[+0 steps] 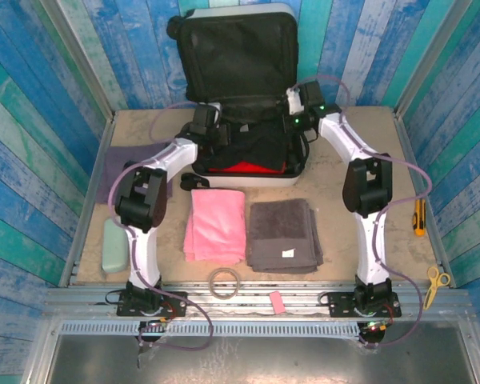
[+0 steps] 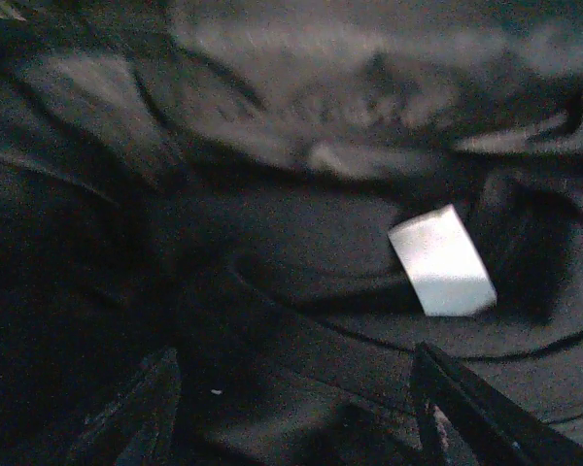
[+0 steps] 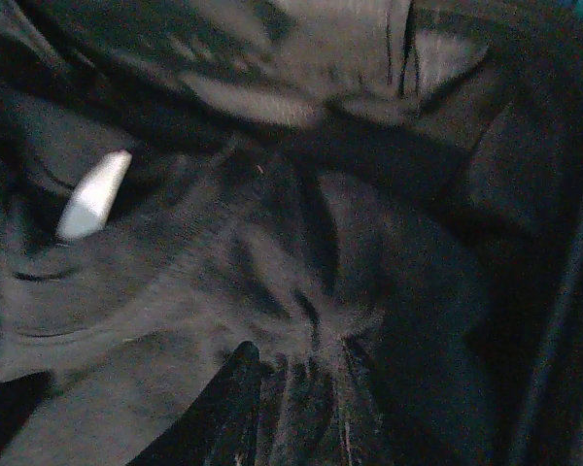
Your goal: Pack the luggage
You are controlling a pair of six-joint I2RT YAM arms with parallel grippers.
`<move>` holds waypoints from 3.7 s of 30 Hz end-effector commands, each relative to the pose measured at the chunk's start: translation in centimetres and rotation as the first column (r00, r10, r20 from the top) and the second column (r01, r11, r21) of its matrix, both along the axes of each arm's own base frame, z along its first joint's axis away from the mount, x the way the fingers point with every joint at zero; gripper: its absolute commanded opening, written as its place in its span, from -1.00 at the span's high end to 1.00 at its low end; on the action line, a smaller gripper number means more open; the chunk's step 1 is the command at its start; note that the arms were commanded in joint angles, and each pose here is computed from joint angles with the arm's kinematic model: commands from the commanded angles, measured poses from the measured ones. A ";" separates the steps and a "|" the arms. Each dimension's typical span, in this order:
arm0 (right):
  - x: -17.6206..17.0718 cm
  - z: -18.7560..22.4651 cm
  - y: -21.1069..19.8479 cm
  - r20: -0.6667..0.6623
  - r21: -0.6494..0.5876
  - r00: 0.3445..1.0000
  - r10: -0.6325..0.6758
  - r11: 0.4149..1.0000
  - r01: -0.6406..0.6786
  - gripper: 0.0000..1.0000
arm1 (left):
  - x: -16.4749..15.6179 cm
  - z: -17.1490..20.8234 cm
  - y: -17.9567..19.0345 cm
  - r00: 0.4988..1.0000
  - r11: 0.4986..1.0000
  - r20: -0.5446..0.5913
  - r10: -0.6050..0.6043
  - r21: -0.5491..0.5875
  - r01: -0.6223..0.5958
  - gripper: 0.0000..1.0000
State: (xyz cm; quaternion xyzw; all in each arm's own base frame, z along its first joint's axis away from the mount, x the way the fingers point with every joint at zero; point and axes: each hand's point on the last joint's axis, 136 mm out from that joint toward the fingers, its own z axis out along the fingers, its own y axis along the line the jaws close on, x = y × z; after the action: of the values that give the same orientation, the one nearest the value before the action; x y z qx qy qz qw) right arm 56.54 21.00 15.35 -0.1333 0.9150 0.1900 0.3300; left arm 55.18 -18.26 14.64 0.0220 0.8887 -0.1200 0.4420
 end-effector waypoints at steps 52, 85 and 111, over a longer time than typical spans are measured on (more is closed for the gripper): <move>-0.4 4.8 -3.6 0.021 0.199 0.994 -0.111 0.975 0.104 0.59 | -2.0 9.2 2.5 0.984 0.999 0.171 0.051 -0.016 -0.049 -0.12; 0.5 -6.3 1.4 -0.132 -0.138 0.987 -0.096 0.987 0.078 0.38 | -21.6 5.5 1.4 0.997 0.959 0.020 -0.070 -0.273 0.073 -0.56; -26.6 2.4 -4.8 -0.205 0.162 0.972 -0.111 0.976 0.145 -0.48 | -32.4 -7.2 -13.7 0.836 0.927 -0.447 -0.319 -0.333 0.176 -0.92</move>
State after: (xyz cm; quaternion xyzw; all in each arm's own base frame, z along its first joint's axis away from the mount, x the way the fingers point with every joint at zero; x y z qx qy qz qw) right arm 32.62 14.63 18.86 -0.0314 0.9343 0.2121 0.2847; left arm 22.93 -31.52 8.90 0.0780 0.9270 -0.3039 0.2054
